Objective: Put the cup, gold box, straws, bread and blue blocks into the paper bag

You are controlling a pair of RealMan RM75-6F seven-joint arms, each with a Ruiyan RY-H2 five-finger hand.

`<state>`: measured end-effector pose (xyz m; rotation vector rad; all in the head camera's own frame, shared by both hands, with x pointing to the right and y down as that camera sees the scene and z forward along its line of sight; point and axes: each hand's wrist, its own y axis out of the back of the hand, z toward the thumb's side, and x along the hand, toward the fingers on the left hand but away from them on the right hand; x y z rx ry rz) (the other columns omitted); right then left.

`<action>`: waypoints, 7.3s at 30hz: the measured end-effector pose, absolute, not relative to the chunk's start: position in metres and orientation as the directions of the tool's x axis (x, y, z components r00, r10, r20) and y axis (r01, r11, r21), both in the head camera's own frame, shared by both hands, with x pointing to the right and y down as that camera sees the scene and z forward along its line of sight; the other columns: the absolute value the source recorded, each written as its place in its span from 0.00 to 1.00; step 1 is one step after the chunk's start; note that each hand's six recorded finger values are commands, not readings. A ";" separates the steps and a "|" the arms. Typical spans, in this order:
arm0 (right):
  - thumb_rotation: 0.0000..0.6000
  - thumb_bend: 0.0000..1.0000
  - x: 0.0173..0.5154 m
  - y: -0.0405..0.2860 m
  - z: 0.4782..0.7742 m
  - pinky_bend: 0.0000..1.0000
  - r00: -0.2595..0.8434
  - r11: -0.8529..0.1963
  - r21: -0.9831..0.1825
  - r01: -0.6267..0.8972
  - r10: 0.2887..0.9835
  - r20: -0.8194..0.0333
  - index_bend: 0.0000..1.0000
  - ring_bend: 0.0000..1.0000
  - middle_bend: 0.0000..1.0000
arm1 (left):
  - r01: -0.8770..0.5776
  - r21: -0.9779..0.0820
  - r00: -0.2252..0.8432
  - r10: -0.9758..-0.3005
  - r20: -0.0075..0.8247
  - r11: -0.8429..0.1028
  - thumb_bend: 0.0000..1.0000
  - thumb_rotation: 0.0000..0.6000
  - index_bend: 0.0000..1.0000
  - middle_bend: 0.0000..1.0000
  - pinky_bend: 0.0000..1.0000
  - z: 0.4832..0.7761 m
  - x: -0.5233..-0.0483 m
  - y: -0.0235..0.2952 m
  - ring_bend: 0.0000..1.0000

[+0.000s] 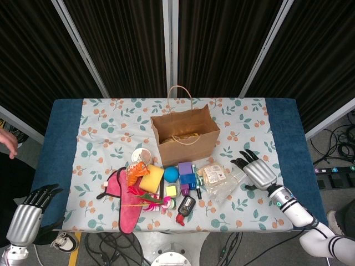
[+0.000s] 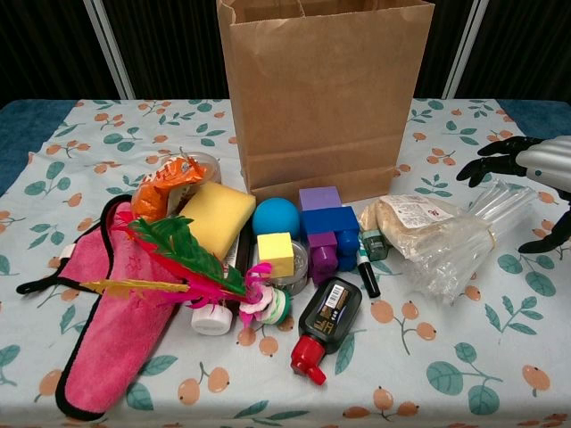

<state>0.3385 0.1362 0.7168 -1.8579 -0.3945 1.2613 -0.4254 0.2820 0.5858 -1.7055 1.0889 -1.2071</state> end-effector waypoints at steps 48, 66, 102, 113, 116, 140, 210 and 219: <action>1.00 0.20 0.328 0.058 0.491 0.25 0.464 -0.133 -0.991 0.025 0.879 -0.107 0.62 0.35 0.49 | -0.221 -0.918 0.187 -0.938 0.291 -0.328 0.17 1.00 0.29 0.31 0.26 0.583 -0.424 0.281 0.21; 1.00 0.21 0.224 -0.017 0.427 0.23 0.429 0.324 -0.880 -0.346 0.889 0.159 0.62 0.35 0.49 | -0.248 -0.913 0.174 -0.942 0.287 -0.324 0.17 1.00 0.29 0.31 0.26 0.582 -0.428 0.278 0.21; 1.00 0.00 0.142 -0.014 0.502 0.00 0.477 0.288 -0.719 -0.632 0.876 -0.068 0.00 0.00 0.10 | -0.268 -0.913 0.159 -0.949 0.274 -0.308 0.17 1.00 0.29 0.31 0.26 0.577 -0.434 0.276 0.21; 1.00 0.00 0.180 -0.002 0.455 0.00 0.429 0.265 -0.815 -0.514 0.903 0.023 0.00 0.00 0.15 | -0.271 -0.911 0.167 -0.948 0.272 -0.310 0.17 1.00 0.29 0.31 0.26 0.577 -0.431 0.276 0.21; 1.00 0.00 0.213 0.003 0.453 0.00 0.365 0.194 -0.848 -0.493 0.931 0.001 0.00 0.00 0.15 | -0.270 -0.912 0.167 -0.948 0.271 -0.308 0.17 1.00 0.29 0.31 0.26 0.577 -0.431 0.276 0.21; 1.00 0.00 0.370 0.131 0.632 0.00 0.216 -0.553 -0.821 0.139 0.826 -0.520 0.01 0.00 0.15 | -0.233 -0.918 0.189 -0.941 0.282 -0.322 0.17 1.00 0.29 0.31 0.26 0.580 -0.424 0.279 0.21; 1.00 0.22 0.279 0.136 0.670 0.35 0.361 -0.620 -0.774 0.133 0.757 -0.544 0.50 0.32 0.49 | -0.242 -0.924 0.165 -0.951 0.263 -0.297 0.17 1.00 0.29 0.31 0.26 0.578 -0.432 0.276 0.21; 1.00 0.22 0.303 0.094 0.558 0.35 0.354 -0.412 -0.892 0.188 0.875 -0.329 0.50 0.32 0.49 | -0.243 -0.920 0.173 -0.947 0.272 -0.309 0.17 1.00 0.29 0.31 0.26 0.580 -0.429 0.277 0.21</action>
